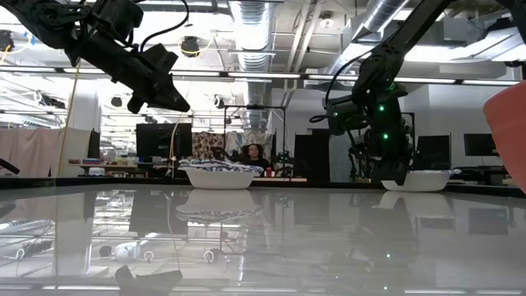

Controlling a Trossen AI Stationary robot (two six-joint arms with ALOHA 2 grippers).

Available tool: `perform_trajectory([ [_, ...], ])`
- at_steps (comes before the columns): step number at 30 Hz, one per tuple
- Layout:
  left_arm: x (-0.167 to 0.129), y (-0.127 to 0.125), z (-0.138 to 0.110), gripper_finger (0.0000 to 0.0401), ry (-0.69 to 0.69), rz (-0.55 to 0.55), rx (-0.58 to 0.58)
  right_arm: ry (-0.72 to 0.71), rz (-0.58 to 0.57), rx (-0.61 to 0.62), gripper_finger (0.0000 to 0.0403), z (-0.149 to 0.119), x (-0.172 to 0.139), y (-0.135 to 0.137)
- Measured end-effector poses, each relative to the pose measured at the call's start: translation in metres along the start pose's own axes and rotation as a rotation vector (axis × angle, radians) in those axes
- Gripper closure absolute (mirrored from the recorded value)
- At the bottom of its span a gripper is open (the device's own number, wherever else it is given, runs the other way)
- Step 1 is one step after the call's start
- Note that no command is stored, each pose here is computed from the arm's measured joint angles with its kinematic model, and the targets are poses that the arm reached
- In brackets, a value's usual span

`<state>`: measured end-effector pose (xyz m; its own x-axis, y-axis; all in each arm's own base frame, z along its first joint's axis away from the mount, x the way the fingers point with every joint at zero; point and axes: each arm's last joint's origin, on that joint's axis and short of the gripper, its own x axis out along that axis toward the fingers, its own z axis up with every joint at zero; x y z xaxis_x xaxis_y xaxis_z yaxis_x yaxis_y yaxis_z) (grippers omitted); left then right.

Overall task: Nest bowls inside each other
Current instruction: Stack the blue patterned bowl on top of the blue patterned bowl

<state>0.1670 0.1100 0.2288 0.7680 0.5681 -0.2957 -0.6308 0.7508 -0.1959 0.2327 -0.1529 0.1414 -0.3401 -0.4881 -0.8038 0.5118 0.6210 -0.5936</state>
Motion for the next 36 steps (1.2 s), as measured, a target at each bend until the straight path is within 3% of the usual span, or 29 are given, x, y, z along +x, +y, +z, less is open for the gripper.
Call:
perform_trajectory([
  [8,0.000,0.000,0.000,0.0379,0.000,0.000,0.000,0.000,0.000,0.000,0.0391,0.000,0.000,0.000],
  [28,0.000,0.001,0.000,0.0379,-0.006,0.028,-0.004,0.020,0.005,-0.016,0.0392,-0.003,-0.002,-0.002],
  [36,0.000,0.001,0.000,0.0379,-0.010,0.044,-0.004,-0.034,-0.005,0.021,0.0392,0.005,-0.022,-0.015],
])
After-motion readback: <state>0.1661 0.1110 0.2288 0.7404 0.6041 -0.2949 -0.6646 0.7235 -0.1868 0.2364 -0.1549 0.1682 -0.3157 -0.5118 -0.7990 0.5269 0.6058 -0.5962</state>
